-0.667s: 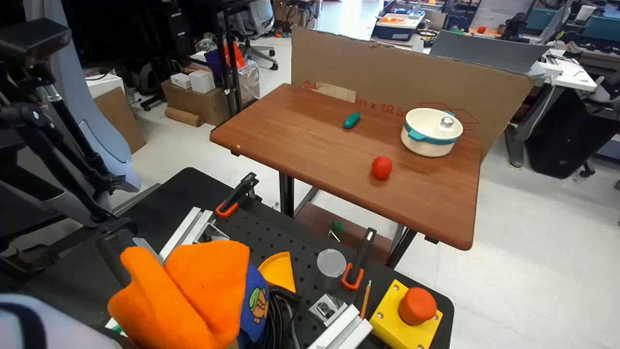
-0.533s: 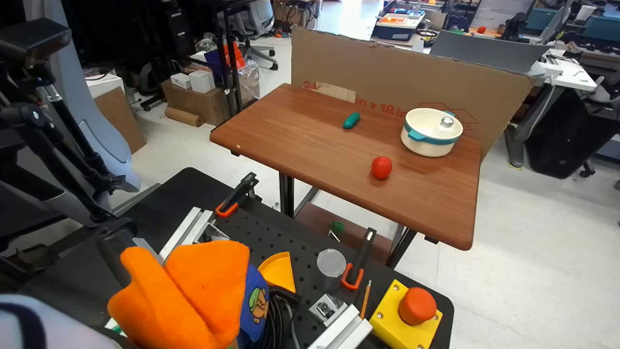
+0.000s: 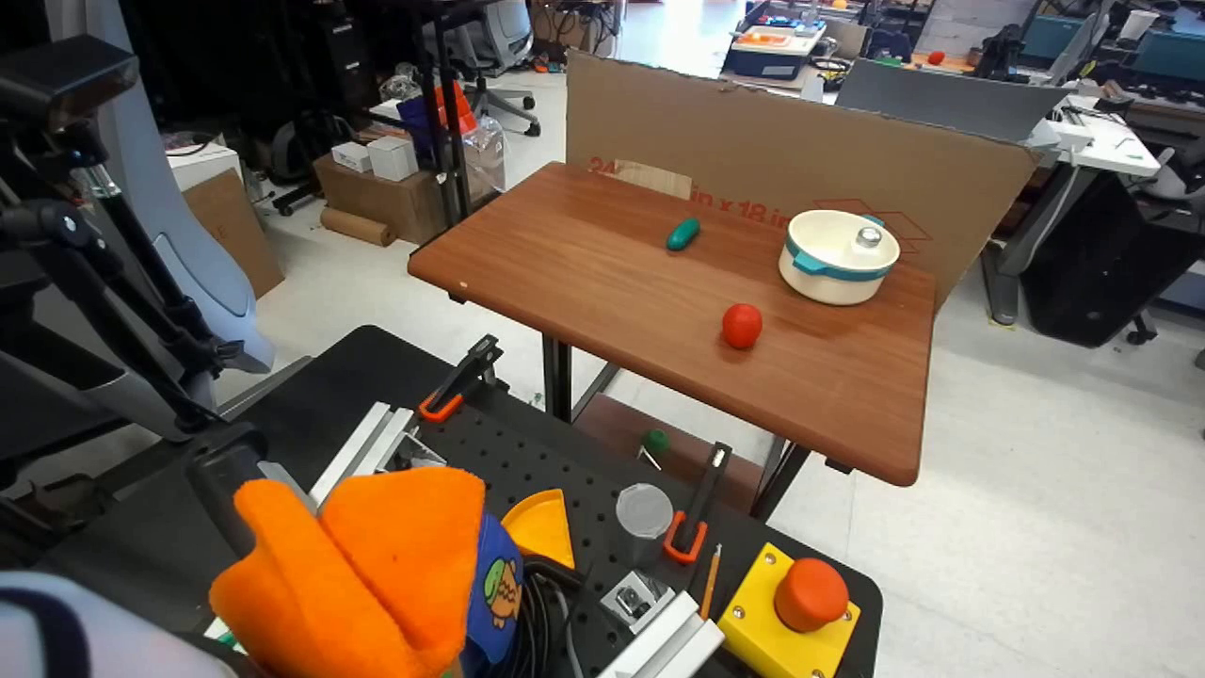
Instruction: Remove the white bottle from the white bowl and put it on the table
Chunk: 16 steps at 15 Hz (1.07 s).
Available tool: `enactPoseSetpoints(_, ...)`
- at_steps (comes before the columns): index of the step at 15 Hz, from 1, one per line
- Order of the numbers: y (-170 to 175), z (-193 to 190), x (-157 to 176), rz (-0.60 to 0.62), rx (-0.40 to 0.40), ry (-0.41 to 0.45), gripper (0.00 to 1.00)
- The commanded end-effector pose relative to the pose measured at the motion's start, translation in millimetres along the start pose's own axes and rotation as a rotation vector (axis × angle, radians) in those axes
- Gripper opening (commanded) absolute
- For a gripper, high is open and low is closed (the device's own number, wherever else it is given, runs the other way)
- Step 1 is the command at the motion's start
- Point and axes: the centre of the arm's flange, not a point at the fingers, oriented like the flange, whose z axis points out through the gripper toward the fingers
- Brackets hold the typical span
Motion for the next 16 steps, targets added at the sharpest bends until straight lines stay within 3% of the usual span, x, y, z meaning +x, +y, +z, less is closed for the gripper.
enactPoseSetpoints(1, -8.7, 5.1, 16.2, 0.003, 0.008, -0.039, 1.00)
enactPoseSetpoints(8, -27.6, 66.3, 145.2, 0.123, -0.061, -0.193, 1.00)
enactPoseSetpoints(12, 7.4, 106.7, 204.4, 0.121, -0.122, -0.255, 1.00)
enactPoseSetpoints(16, 68.3, 144.7, 258.7, 0.151, -0.213, -0.246, 1.00)
